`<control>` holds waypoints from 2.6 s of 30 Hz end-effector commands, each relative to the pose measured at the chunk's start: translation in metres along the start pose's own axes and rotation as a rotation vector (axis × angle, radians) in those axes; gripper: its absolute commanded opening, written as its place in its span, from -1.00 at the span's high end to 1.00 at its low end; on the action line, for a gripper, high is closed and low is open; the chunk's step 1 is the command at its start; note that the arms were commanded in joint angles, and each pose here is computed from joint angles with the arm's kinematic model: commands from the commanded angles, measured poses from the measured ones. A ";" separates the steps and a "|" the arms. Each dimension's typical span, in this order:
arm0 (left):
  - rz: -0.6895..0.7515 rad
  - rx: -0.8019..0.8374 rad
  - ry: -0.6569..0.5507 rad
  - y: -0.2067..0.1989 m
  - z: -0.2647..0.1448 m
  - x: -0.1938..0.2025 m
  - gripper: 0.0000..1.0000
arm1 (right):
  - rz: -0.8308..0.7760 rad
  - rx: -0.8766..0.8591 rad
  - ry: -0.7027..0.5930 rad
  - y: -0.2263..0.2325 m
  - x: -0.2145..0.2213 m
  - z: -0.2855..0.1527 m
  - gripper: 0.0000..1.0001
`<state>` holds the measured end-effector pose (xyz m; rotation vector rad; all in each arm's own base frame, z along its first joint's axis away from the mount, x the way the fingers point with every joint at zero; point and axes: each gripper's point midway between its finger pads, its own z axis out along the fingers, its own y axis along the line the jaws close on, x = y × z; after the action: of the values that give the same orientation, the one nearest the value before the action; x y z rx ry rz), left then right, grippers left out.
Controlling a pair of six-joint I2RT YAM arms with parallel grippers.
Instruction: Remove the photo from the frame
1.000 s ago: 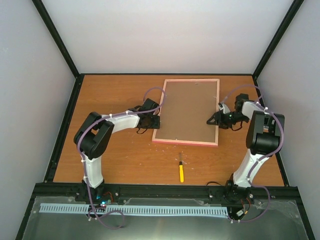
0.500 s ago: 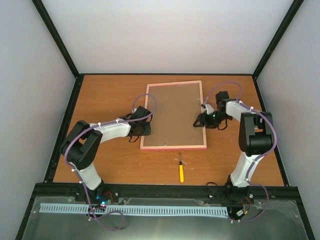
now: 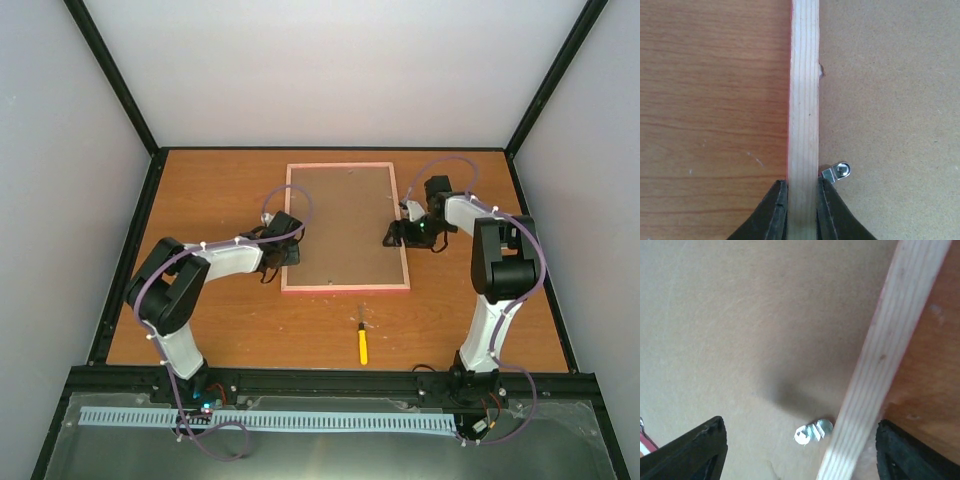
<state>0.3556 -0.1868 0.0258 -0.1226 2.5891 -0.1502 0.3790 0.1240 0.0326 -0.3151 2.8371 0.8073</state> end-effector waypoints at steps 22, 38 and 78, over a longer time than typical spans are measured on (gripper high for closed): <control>0.082 0.072 -0.079 -0.012 -0.104 -0.013 -0.41 | -0.305 0.135 -0.285 0.046 0.015 -0.109 -0.87; 0.415 0.294 0.152 -0.144 -0.146 0.121 -0.40 | -0.327 0.112 -0.356 0.048 0.021 -0.117 -0.84; 0.502 0.145 0.296 -0.192 -0.069 0.181 0.70 | -0.320 0.054 -0.385 0.055 0.024 -0.125 -0.81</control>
<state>0.1668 -0.3925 0.0164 0.6707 2.7833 -0.1739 0.3291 0.0964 0.1533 -0.5175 2.3992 0.6176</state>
